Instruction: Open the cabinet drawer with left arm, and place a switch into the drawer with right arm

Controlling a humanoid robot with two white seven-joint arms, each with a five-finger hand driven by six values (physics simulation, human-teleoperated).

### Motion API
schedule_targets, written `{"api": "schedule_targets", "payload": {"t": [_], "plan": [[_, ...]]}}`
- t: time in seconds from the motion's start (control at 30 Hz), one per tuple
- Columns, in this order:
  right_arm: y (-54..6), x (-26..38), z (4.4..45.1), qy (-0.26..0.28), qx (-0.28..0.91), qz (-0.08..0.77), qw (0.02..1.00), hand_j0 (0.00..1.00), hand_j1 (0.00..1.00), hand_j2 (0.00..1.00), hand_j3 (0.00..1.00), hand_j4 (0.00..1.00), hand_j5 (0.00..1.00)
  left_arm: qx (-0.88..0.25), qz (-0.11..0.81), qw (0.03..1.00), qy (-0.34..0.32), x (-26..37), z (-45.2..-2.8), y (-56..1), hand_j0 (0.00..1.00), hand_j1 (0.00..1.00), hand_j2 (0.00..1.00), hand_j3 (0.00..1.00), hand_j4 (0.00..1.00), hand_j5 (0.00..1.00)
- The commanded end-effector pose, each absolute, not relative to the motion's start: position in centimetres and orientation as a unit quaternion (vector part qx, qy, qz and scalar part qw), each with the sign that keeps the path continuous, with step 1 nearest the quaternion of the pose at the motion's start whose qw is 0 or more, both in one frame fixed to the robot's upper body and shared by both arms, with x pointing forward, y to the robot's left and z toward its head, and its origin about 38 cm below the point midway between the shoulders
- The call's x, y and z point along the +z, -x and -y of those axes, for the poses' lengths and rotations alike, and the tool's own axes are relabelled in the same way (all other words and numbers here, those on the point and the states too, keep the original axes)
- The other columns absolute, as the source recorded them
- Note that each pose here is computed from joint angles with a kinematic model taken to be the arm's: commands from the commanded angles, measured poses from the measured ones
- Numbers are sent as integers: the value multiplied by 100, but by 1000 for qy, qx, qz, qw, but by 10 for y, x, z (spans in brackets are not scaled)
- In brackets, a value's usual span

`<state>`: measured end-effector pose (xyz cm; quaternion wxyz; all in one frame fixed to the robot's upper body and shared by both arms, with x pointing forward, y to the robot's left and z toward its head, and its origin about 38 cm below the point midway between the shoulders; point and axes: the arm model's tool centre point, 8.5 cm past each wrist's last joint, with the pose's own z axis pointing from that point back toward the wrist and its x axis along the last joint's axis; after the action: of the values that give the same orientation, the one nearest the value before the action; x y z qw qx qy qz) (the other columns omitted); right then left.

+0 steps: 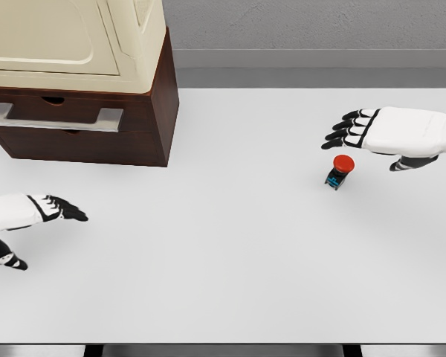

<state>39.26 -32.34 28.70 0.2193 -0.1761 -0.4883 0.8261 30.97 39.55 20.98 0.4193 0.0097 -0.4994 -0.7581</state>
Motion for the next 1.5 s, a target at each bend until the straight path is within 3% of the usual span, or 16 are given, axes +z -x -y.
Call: {"api": "schedule_targets", "payload": {"t": [0.0,0.17,0.23,0.37,0.57,1.03,1.47], "plan": [[-393,287,324,176,825,490,221,100,100,100,100,100,100,-759,498,419,7,209,-391,-307,100,100,100,100,100,100],[-396,279,331,169,824,485,239,100,100,100,100,100,100,-747,510,425,22,214,-388,-313,100,100,100,100,100,100],[-412,298,352,220,823,462,248,100,100,100,100,100,100,-736,529,422,32,223,-382,-319,100,100,100,100,100,100],[-423,291,354,219,819,461,260,100,100,100,100,100,100,-665,606,431,71,257,-376,-329,100,100,100,100,100,100],[-423,259,333,182,835,453,256,100,100,100,100,100,100,-601,605,521,38,291,-387,-360,100,100,100,100,100,100],[-442,219,322,176,845,426,271,100,100,100,100,100,100,-616,550,558,-80,295,-409,-388,100,100,100,100,100,100],[-445,204,307,158,855,418,264,100,100,100,100,100,100,-602,530,591,-88,279,-411,-396,100,100,100,100,100,100]]}}
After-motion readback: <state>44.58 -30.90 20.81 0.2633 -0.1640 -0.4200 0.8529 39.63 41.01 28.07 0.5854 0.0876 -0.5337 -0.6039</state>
